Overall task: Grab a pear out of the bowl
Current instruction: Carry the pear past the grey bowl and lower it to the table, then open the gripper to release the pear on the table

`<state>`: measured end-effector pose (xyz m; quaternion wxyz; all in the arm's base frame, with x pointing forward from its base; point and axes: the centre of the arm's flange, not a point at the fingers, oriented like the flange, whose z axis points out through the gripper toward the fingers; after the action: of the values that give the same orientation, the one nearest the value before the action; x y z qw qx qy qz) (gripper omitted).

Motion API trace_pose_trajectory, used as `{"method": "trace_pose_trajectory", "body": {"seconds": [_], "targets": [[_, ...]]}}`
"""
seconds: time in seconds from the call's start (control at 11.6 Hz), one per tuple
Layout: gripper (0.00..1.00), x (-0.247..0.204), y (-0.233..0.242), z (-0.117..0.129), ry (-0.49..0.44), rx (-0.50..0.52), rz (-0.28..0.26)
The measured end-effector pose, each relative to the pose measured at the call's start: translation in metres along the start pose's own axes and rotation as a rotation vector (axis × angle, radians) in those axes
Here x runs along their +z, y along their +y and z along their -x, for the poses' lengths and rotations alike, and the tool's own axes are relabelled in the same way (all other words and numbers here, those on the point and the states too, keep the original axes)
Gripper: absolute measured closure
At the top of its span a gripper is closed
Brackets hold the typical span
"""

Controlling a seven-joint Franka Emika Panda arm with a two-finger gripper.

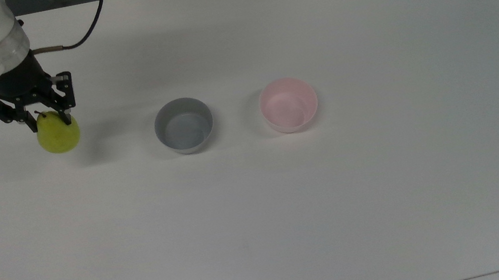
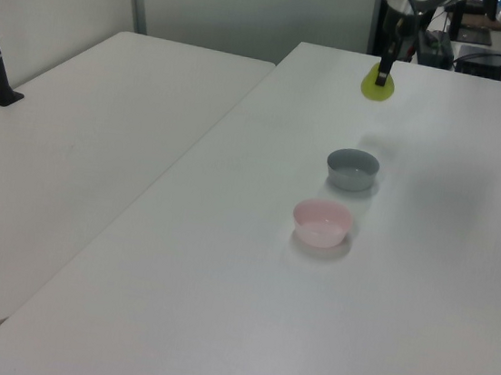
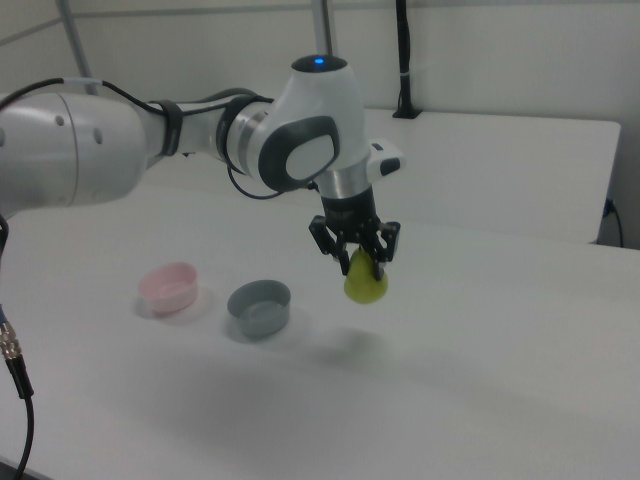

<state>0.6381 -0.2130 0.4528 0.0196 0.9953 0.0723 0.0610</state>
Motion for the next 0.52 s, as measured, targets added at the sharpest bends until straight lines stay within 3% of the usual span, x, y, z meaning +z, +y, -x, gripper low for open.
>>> {"method": "trace_pose_trajectory", "body": {"seconds": [0.52], "targets": [[0.45, 0.07, 0.015, 0.001, -0.053, 0.014, -0.005]]}}
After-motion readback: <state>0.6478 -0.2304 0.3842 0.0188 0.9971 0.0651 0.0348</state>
